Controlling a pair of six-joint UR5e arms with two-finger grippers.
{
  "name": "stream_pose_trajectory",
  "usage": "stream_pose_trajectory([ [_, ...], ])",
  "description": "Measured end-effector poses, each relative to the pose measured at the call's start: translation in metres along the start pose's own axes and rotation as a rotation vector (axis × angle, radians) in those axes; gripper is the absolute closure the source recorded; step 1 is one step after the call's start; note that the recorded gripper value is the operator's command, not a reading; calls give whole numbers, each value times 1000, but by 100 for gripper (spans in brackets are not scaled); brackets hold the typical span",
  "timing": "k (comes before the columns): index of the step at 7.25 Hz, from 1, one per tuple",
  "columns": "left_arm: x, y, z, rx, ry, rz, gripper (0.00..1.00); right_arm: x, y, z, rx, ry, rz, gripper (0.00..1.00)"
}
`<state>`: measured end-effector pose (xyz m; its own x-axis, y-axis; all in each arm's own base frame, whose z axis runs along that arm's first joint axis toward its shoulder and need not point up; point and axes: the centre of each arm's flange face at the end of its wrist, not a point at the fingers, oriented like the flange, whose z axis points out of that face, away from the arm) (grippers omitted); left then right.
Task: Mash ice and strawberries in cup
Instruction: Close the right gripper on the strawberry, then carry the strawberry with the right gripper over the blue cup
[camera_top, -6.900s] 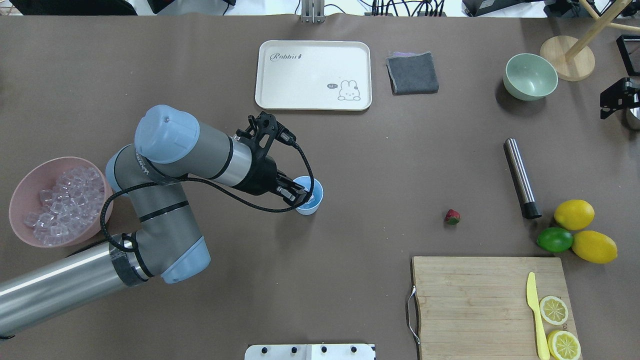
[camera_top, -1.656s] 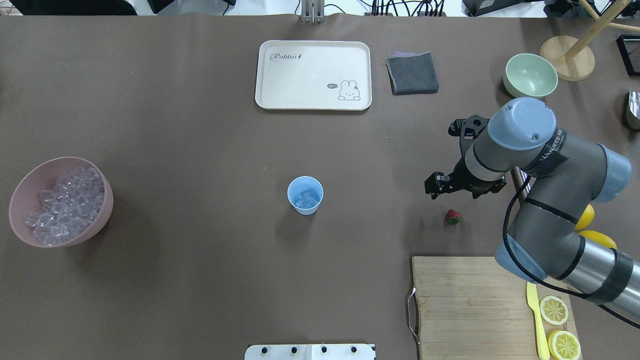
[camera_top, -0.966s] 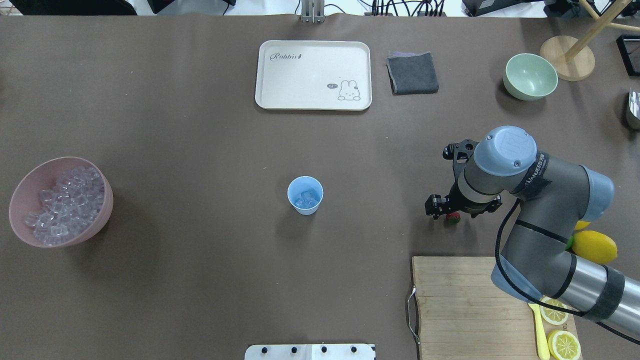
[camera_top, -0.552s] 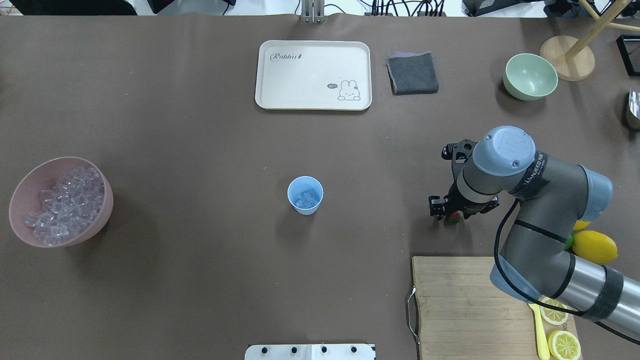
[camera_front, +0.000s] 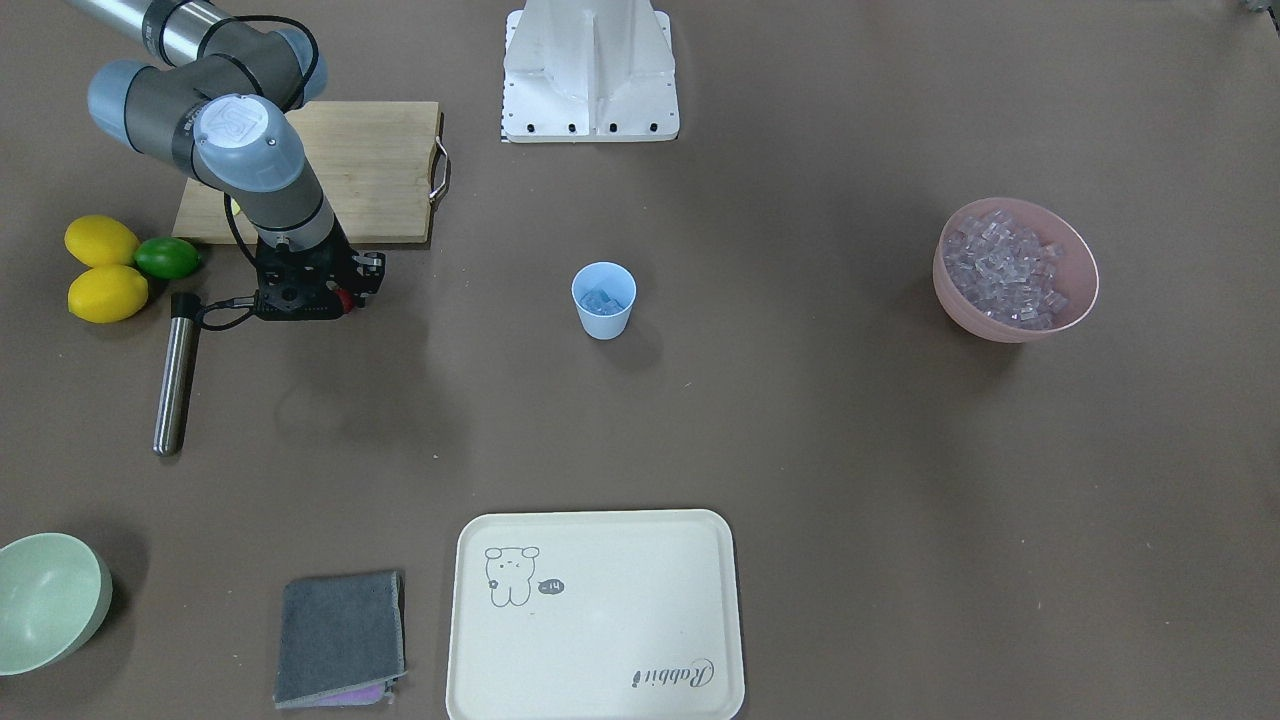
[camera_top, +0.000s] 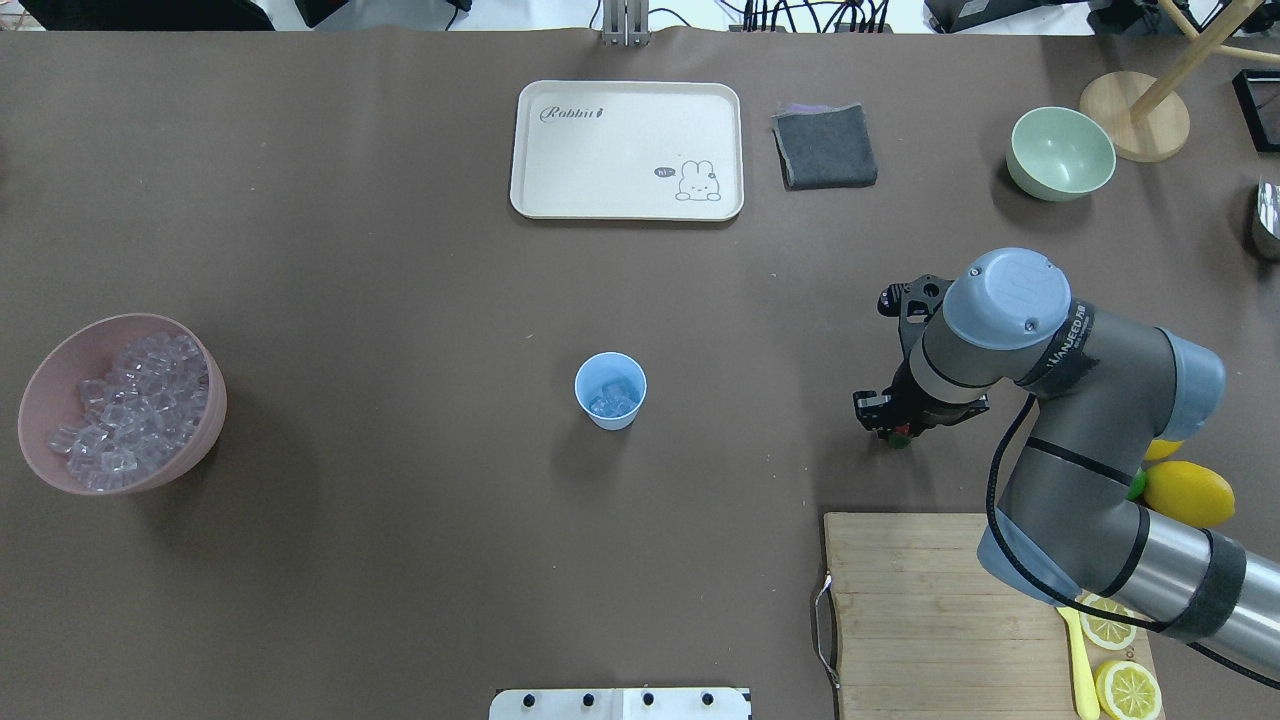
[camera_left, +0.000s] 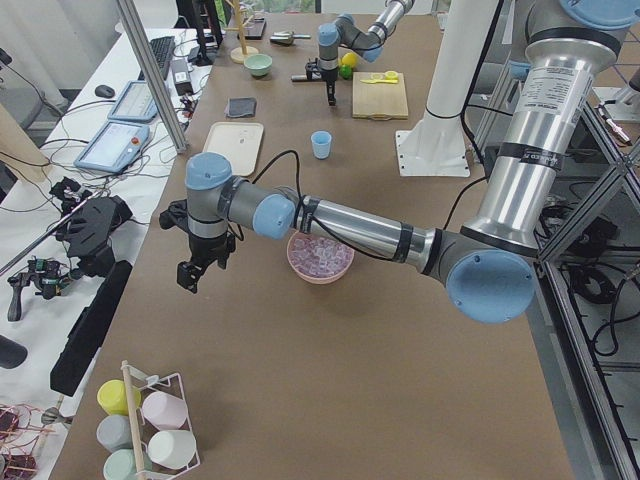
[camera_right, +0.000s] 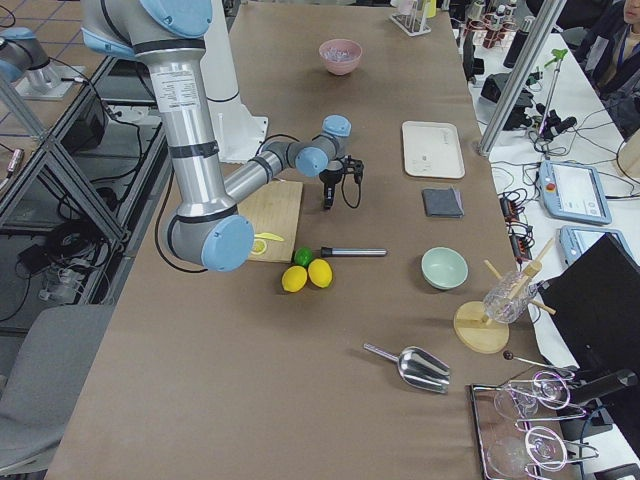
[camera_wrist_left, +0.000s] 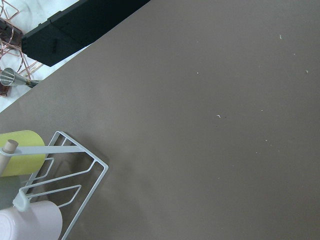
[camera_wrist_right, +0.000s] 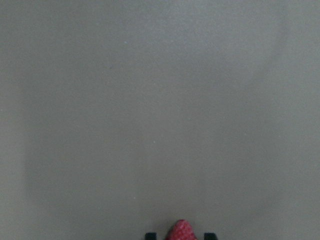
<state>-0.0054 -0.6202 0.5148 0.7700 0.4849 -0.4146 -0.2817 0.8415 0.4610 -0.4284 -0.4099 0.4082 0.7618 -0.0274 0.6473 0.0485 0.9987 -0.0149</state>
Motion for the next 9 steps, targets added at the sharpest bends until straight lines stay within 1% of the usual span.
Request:
stream_pose_trajectory([
  [1,0,-1,0,0,0,0,2,1,-5,-8,12,-10,6,100],
  [2,0,-2,0,0,0,0,2,4,-14,-25,37,-31,15,100],
  [4,0,-3,-1,2,0,0,2,4,-42,-75,117,-91,36,100],
  [5,0,-4,-1,3,0,-5,2,-5,-54,-100,162,-120,29,100],
  [7,-2,-7,0,-4,2,-31,2,-50,-76,-157,286,-180,-60,100],
  [8,-3,-9,1,-9,6,-72,2,-68,-82,-177,330,-200,-100,100],
  [9,-4,-9,2,-13,8,-112,2,-78,-85,-190,364,-222,-137,100],
])
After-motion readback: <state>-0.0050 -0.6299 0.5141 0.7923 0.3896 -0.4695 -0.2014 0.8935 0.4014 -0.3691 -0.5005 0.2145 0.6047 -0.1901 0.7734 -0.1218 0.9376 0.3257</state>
